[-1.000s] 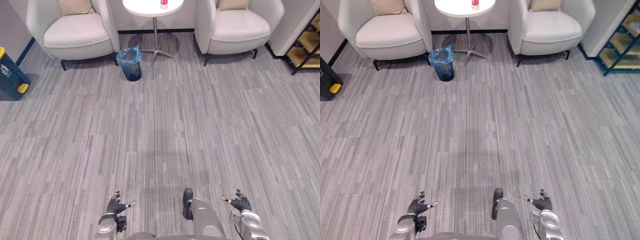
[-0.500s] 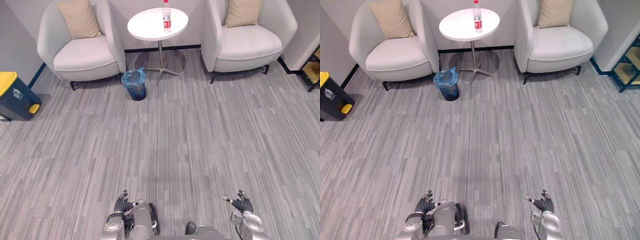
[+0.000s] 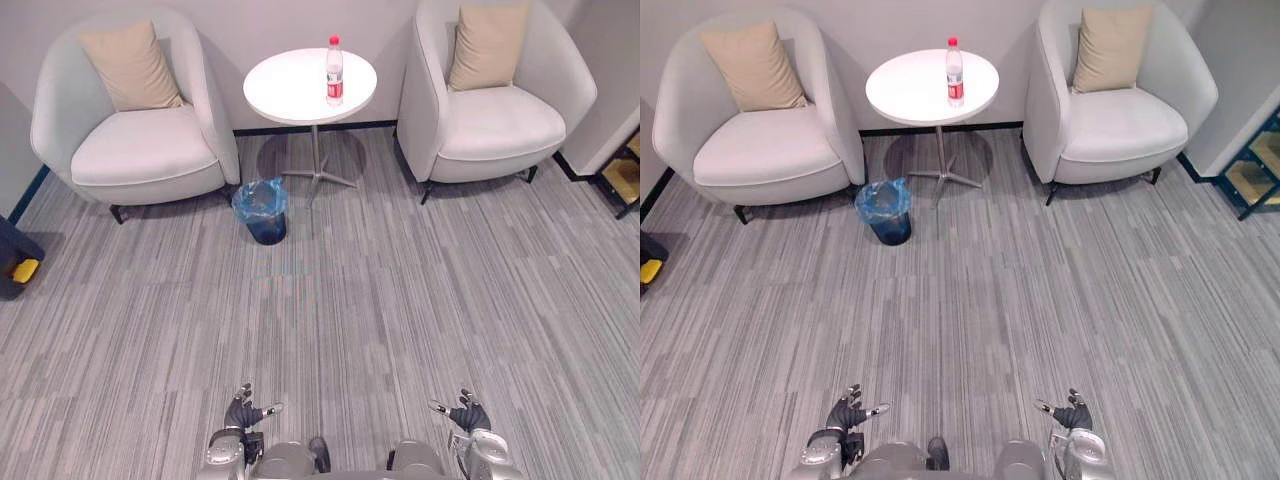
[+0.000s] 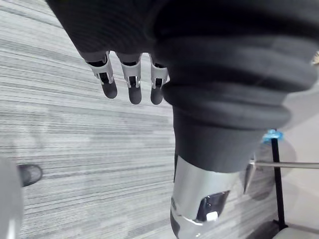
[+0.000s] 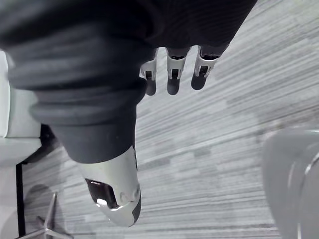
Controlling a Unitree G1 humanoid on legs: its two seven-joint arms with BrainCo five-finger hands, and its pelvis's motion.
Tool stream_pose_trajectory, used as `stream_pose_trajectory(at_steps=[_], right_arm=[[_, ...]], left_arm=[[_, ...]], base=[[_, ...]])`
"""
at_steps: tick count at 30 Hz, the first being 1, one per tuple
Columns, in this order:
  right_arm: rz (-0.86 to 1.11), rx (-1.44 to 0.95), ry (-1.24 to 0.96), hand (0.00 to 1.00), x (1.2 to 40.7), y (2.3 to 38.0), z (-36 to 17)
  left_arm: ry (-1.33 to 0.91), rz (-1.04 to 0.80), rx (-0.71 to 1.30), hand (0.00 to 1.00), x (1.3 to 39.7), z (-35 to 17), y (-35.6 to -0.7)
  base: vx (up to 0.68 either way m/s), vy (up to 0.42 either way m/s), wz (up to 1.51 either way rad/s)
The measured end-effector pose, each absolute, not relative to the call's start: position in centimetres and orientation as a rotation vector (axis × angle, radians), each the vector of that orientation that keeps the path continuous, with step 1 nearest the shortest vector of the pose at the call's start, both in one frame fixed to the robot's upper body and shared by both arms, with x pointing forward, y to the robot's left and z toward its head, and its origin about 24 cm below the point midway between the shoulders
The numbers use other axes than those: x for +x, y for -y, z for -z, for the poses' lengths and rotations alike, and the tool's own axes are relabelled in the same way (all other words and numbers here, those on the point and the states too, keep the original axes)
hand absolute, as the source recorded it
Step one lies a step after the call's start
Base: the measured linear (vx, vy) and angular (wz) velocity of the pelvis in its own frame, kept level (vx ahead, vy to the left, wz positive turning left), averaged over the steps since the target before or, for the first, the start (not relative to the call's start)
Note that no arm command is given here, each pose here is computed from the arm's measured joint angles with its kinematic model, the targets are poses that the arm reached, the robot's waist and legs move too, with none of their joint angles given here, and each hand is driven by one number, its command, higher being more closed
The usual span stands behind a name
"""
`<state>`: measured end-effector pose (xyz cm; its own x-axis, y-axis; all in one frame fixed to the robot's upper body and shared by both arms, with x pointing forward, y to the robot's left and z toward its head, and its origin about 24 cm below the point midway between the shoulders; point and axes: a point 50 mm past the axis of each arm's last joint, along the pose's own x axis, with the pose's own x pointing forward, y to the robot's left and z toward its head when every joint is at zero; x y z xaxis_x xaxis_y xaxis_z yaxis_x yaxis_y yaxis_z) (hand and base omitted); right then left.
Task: Gather rubbish on tea table into small bin, then transfer packed bag to large trash can.
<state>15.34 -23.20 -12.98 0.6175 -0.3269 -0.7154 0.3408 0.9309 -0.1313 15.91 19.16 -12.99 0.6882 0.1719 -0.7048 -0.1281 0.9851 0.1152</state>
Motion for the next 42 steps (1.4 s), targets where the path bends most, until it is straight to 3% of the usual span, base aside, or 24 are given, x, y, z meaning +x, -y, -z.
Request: stream_pose_trajectory(at_steps=[13, 21, 32, 36, 42], right_arm=[[0.431, 0.037, -0.845, 0.00, 13.0, 23.6, 13.4], [0.460, 0.043, -0.833, 0.00, 13.4, 24.3, 13.2], [0.370, 0.019, -0.876, 0.00, 13.5, 22.5, 13.9], [0.364, 0.015, -0.853, 0.00, 14.5, 22.6, 13.5], [0.407, 0.021, -0.926, 0.00, 12.4, 23.3, 14.4]], left_arm=[[-0.845, -0.239, -0.020, 0.00, 14.0, 13.9, -18.5], [-0.850, -0.237, -0.022, 0.00, 13.7, 14.0, -18.3], [-0.886, -0.214, 0.038, 0.00, 12.9, 14.3, -19.4], [-0.872, -0.216, 0.038, 0.00, 13.4, 14.1, -19.4], [-0.928, -0.233, 0.014, 0.00, 12.1, 14.8, -19.1]], base=[[0.40, -0.214, 0.14], [0.38, 0.139, -0.23], [0.44, 0.164, -0.03], [0.33, -0.084, 0.27], [0.28, -0.221, 0.31]])
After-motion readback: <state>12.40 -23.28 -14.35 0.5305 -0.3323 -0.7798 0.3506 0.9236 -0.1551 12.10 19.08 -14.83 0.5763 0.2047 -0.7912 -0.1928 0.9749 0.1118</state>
